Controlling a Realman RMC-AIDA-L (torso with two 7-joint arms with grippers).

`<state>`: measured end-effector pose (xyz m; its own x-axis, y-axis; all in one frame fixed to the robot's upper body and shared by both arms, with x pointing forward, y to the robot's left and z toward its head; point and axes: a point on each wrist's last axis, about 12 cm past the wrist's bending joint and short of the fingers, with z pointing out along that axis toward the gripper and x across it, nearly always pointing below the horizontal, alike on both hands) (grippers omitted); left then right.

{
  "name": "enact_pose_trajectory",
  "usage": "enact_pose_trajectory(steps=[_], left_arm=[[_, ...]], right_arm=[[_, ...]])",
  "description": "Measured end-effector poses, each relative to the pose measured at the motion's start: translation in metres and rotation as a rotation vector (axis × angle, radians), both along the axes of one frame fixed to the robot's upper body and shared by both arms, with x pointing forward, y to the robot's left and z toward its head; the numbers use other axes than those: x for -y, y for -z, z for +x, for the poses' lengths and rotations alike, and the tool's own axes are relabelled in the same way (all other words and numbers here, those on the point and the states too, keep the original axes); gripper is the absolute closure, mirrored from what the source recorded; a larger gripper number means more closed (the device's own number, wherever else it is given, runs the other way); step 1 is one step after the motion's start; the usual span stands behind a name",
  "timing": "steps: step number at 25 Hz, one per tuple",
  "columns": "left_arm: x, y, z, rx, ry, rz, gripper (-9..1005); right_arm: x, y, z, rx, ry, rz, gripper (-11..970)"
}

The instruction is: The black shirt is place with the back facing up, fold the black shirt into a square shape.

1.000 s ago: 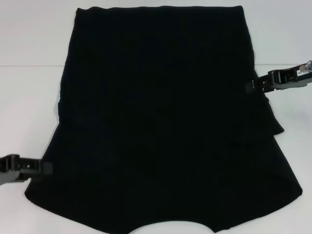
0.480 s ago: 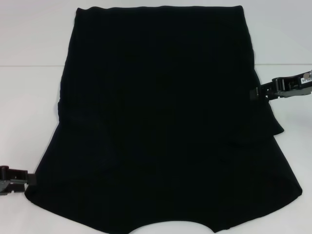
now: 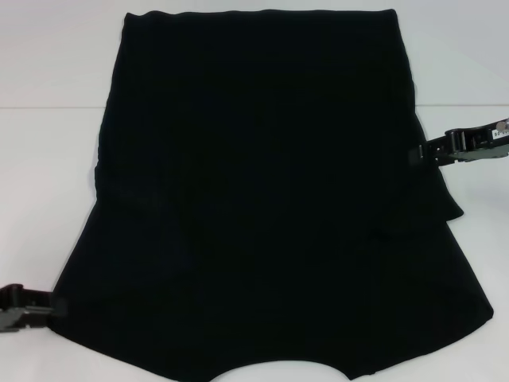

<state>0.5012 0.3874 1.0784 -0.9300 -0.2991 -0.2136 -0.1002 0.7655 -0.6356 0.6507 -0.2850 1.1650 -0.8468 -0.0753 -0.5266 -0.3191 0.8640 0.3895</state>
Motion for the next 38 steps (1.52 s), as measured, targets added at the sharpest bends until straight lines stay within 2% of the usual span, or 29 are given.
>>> enact_pose_trajectory(steps=[12,27,32,38], left_arm=[[0.027,0.003,0.016,0.002,0.086,-0.027,531],[0.033,0.004,0.021,0.020,0.086,-0.032,573],[0.033,0.002,0.022,0.027,0.101,-0.039,795],[0.037,-0.009,0.022,0.087,0.164,-0.108,954]], right_arm=[[0.001,0.002,-0.003,-0.014,-0.011,0.003,319],[0.002,0.005,-0.007,-0.030,-0.018,0.005,318],[0.006,0.006,-0.011,-0.046,-0.032,-0.006,319],[0.017,0.012,-0.026,-0.114,-0.078,-0.007,319]])
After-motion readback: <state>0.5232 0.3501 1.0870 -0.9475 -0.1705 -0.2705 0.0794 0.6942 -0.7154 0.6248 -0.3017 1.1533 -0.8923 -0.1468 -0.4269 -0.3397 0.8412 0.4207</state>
